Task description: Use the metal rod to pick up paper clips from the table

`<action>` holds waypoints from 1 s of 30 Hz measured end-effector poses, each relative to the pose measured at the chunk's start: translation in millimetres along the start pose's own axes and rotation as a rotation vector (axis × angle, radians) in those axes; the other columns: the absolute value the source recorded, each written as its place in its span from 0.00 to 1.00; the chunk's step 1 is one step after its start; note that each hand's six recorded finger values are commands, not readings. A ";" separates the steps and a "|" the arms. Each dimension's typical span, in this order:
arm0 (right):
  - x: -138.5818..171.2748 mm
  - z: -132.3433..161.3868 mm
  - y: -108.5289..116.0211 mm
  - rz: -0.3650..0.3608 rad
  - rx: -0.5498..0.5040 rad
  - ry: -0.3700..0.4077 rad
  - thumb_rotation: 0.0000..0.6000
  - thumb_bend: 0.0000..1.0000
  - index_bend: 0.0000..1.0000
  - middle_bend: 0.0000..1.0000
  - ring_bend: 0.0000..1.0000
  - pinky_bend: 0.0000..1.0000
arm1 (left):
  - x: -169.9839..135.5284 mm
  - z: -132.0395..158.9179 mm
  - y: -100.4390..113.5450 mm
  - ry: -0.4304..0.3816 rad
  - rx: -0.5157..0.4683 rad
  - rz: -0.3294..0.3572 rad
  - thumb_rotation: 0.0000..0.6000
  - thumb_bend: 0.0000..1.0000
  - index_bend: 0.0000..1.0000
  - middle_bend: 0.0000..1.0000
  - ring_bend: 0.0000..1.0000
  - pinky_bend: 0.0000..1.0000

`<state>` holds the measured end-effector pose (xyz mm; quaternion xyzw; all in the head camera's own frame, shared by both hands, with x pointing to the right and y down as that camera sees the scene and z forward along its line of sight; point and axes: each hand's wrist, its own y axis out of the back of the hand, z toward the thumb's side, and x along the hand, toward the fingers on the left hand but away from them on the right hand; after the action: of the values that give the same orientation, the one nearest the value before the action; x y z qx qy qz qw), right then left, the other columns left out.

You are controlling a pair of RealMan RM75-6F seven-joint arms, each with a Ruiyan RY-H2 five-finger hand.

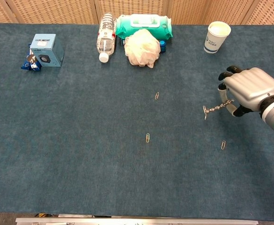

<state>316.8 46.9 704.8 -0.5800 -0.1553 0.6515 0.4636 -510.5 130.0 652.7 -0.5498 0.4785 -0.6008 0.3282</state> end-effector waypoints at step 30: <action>-1.7 -45.0 -14.7 0.004 -0.089 -0.155 1.00 0.17 0.41 0.19 0.05 0.24 | 4.4 12.2 2.5 -0.024 0.012 -0.004 1.00 0.14 0.57 0.56 0.53 0.74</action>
<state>363.4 38.2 704.1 -0.5484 -0.2182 0.6878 0.4225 -499.7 122.5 651.1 -0.5559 0.4697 -0.5979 0.3359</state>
